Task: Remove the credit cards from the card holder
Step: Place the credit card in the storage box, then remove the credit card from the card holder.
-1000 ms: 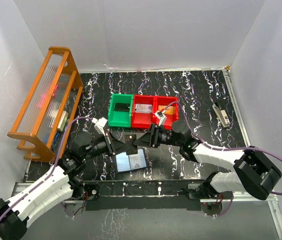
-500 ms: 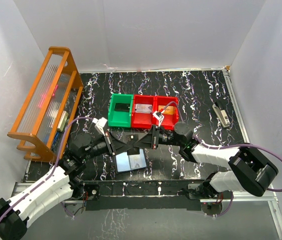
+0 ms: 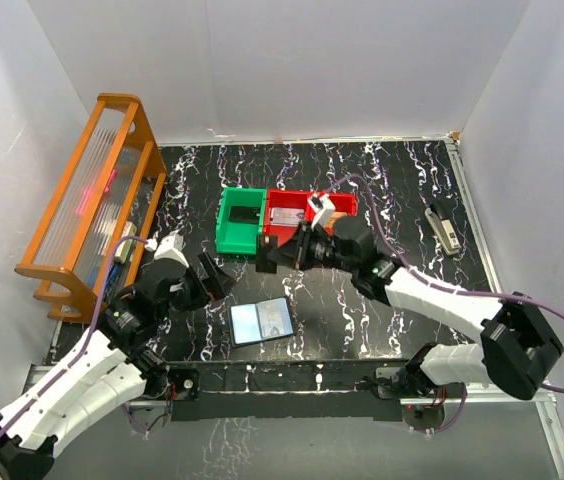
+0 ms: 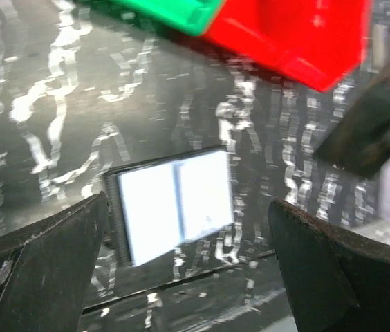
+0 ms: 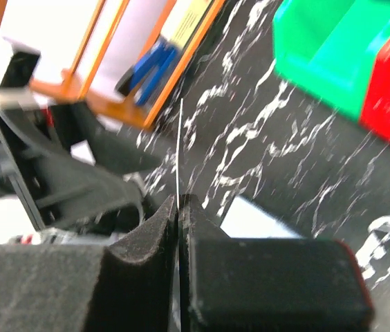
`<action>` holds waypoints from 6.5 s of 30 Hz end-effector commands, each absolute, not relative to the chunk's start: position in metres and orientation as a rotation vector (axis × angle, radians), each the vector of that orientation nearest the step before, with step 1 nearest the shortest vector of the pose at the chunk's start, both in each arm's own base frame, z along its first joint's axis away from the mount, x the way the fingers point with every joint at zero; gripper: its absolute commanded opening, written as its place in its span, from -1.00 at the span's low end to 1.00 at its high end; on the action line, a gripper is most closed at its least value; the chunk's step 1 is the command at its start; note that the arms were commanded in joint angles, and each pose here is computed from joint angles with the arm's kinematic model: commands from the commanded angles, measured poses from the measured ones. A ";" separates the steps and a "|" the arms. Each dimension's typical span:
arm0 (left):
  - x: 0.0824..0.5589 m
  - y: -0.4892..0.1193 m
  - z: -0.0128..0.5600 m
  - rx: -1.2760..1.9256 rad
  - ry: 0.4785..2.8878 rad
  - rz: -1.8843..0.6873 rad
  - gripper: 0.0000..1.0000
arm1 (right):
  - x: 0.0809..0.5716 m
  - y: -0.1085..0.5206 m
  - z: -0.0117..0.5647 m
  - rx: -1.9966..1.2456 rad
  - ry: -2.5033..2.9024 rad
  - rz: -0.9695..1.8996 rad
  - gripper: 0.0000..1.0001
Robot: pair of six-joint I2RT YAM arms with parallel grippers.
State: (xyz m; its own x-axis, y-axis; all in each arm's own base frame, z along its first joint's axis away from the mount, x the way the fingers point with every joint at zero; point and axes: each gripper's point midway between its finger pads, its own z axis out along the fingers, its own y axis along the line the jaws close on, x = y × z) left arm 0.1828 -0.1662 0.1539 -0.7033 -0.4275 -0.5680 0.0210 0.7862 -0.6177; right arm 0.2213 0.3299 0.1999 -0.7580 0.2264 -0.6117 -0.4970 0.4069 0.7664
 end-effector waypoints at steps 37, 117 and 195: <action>0.166 -0.083 0.117 -0.620 2.320 -0.286 0.97 | 0.466 0.411 0.128 -1.239 1.634 -0.341 -0.99; 0.139 -0.194 0.090 -0.231 2.625 -0.875 0.50 | 0.167 0.338 0.059 -0.111 2.558 1.153 -0.35; 0.150 -0.093 0.140 -0.645 2.258 -0.523 -0.18 | 0.163 0.463 0.092 -0.198 2.458 1.585 -0.35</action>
